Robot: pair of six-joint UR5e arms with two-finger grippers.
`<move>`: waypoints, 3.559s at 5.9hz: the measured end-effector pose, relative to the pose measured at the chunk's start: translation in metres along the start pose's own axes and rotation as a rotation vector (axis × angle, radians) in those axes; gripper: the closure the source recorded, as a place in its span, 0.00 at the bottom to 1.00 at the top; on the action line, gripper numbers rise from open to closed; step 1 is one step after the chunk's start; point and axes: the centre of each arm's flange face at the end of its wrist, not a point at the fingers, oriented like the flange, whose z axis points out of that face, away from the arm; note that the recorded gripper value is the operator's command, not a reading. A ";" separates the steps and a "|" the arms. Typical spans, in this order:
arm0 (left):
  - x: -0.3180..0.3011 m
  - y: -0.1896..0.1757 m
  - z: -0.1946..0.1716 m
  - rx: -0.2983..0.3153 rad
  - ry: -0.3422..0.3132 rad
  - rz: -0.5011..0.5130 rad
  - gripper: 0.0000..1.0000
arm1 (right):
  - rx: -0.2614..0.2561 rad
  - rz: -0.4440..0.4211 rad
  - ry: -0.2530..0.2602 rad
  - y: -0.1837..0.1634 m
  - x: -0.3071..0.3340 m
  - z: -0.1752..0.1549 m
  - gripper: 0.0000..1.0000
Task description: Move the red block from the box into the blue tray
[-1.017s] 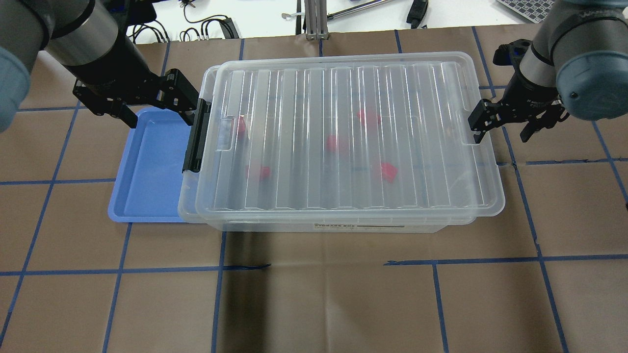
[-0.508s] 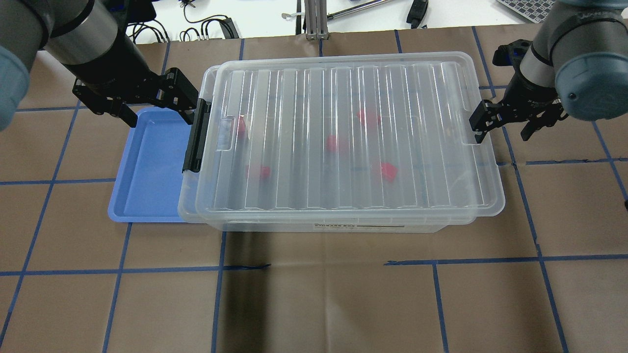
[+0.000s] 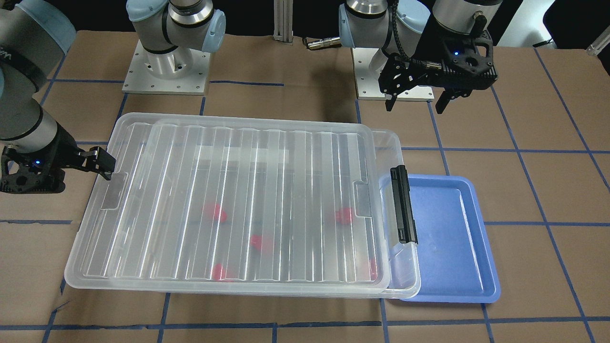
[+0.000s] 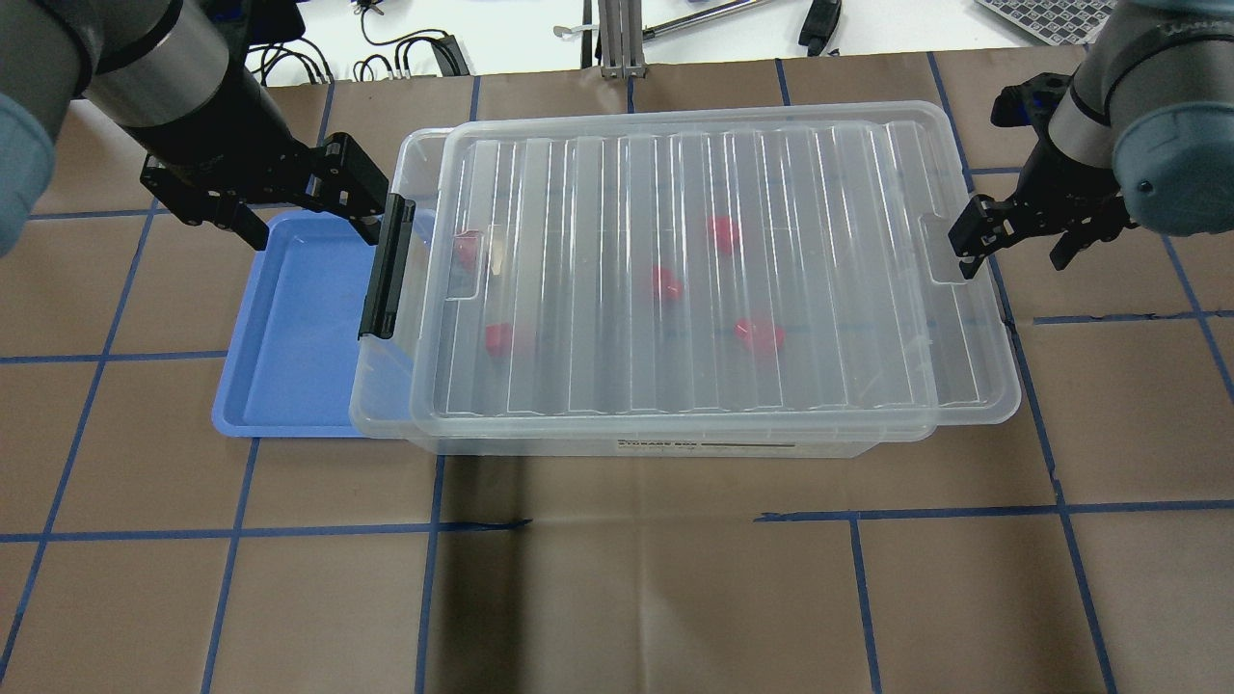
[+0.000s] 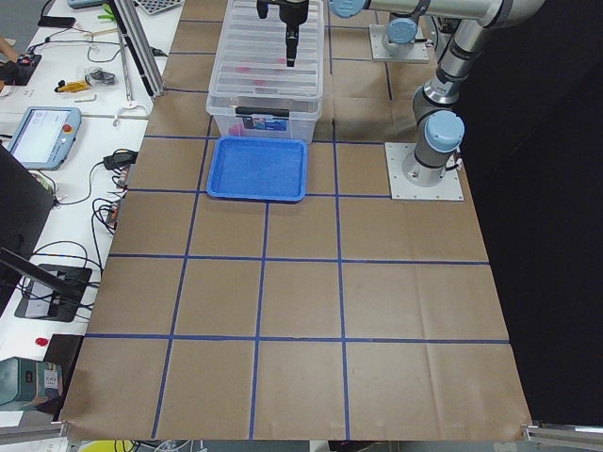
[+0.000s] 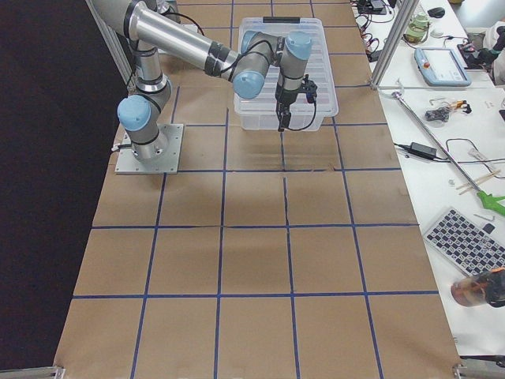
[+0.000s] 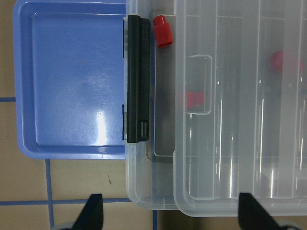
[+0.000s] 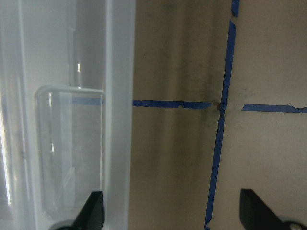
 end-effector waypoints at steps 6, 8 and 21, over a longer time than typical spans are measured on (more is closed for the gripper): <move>-0.009 -0.003 -0.014 0.029 0.006 0.066 0.02 | 0.007 -0.063 0.015 0.002 0.057 0.006 0.00; -0.005 -0.002 -0.004 0.003 0.007 0.182 0.02 | 0.017 -0.082 0.019 0.006 0.084 0.006 0.00; 0.046 -0.076 0.168 -0.067 0.080 1.482 0.03 | 0.098 -0.031 0.094 0.004 0.116 -0.087 0.00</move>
